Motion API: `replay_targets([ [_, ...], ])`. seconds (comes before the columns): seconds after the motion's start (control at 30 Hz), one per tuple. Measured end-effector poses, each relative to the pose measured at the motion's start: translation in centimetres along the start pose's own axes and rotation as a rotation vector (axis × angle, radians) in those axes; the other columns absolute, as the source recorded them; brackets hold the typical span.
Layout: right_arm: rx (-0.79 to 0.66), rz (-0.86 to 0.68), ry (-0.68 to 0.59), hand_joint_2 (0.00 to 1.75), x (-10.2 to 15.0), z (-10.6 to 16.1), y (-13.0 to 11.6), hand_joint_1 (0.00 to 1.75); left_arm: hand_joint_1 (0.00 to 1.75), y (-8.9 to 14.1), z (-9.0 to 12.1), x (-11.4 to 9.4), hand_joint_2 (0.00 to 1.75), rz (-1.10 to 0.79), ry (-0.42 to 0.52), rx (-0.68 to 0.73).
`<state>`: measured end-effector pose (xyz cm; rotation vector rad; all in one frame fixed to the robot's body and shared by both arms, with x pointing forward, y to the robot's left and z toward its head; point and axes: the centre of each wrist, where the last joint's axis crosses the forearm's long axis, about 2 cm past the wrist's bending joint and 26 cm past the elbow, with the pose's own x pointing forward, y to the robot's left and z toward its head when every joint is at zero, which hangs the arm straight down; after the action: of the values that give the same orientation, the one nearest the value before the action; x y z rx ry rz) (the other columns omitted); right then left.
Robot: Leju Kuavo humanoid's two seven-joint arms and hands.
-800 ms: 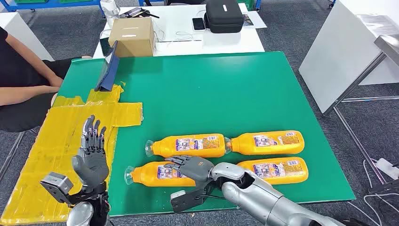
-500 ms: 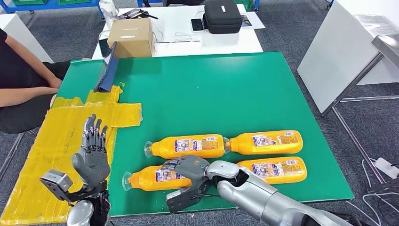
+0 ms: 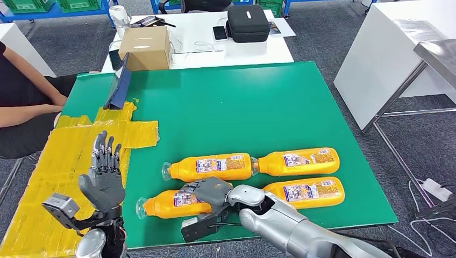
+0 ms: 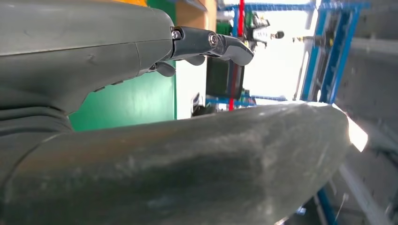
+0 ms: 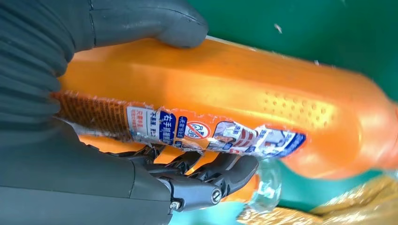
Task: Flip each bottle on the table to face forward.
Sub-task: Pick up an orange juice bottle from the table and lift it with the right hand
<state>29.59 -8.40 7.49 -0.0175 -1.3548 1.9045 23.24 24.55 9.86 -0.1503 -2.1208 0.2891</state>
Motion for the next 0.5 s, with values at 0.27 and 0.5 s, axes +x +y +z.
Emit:
replay_targets([
  [0.27, -0.185, -0.264, -0.096, 1.75, 3.4, -2.2, -1.2, 1.75, 0.00, 4.2, 1.3, 1.1, 0.00, 0.010, -0.037, 0.126],
  [0.5, -0.468, -0.619, -0.314, 1.75, 7.4, -2.4, -3.4, 1.75, 0.00, 9.2, 2.4, 2.6, 0.00, -0.053, -0.055, 0.170],
])
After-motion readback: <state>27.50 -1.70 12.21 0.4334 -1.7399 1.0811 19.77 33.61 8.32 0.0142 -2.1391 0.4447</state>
